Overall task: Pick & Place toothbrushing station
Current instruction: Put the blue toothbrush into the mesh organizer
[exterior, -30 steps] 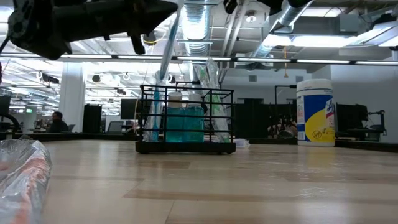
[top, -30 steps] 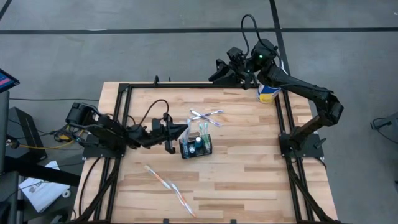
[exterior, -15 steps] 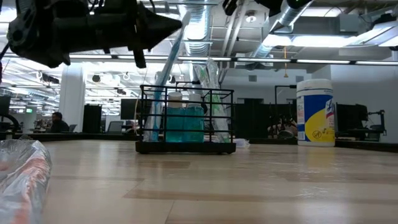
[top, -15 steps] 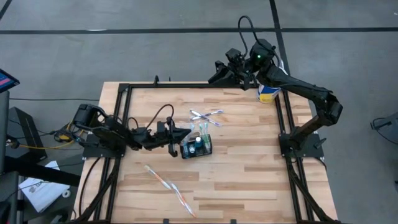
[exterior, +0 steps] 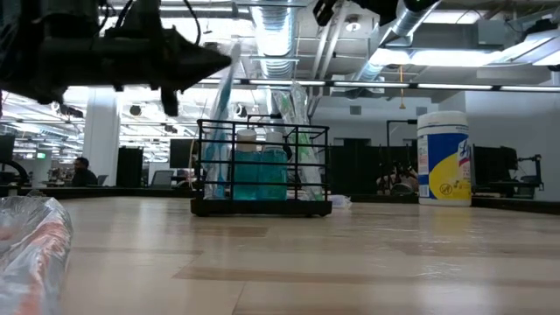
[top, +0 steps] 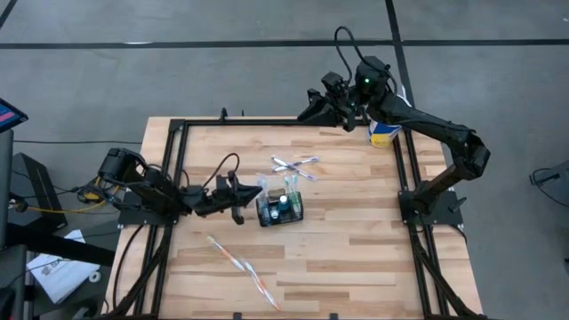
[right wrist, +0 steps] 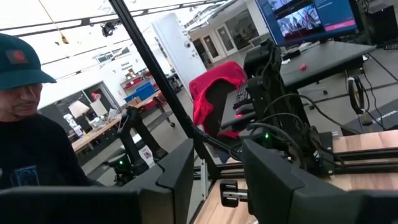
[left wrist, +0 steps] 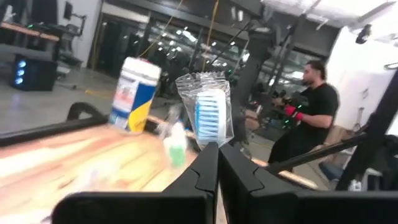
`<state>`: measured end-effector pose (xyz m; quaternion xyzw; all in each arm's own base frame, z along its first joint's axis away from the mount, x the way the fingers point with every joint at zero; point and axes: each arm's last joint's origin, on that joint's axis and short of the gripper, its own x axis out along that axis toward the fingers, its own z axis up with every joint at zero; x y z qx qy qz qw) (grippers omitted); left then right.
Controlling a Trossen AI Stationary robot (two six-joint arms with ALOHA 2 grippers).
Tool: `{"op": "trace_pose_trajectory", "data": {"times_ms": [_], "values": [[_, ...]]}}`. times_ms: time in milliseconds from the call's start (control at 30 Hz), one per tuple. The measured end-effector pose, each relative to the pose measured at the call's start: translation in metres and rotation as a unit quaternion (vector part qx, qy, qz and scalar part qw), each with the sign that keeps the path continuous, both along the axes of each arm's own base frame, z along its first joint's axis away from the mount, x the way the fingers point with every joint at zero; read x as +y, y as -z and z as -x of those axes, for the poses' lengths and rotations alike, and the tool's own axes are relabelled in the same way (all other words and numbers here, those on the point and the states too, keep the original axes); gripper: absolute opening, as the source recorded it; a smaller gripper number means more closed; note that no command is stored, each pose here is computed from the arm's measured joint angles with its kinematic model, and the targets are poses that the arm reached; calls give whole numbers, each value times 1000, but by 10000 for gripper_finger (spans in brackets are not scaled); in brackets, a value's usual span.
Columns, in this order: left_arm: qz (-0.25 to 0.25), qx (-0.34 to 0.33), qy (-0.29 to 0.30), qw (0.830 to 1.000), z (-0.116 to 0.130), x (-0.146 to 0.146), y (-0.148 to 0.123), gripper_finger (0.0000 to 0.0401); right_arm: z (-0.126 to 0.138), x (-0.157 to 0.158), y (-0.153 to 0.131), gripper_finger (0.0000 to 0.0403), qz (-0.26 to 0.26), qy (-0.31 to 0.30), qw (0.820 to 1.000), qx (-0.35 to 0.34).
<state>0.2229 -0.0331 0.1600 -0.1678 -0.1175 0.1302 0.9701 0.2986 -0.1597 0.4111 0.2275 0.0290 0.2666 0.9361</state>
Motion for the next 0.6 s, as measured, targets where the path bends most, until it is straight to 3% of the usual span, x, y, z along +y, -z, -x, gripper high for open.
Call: {"op": "trace_pose_trajectory", "data": {"times_ms": [600], "values": [[26, 36, 29, 999, 16, -2, 16, 0, -1, 0, 0, 127, 0, 3, 1000, -1]]}}
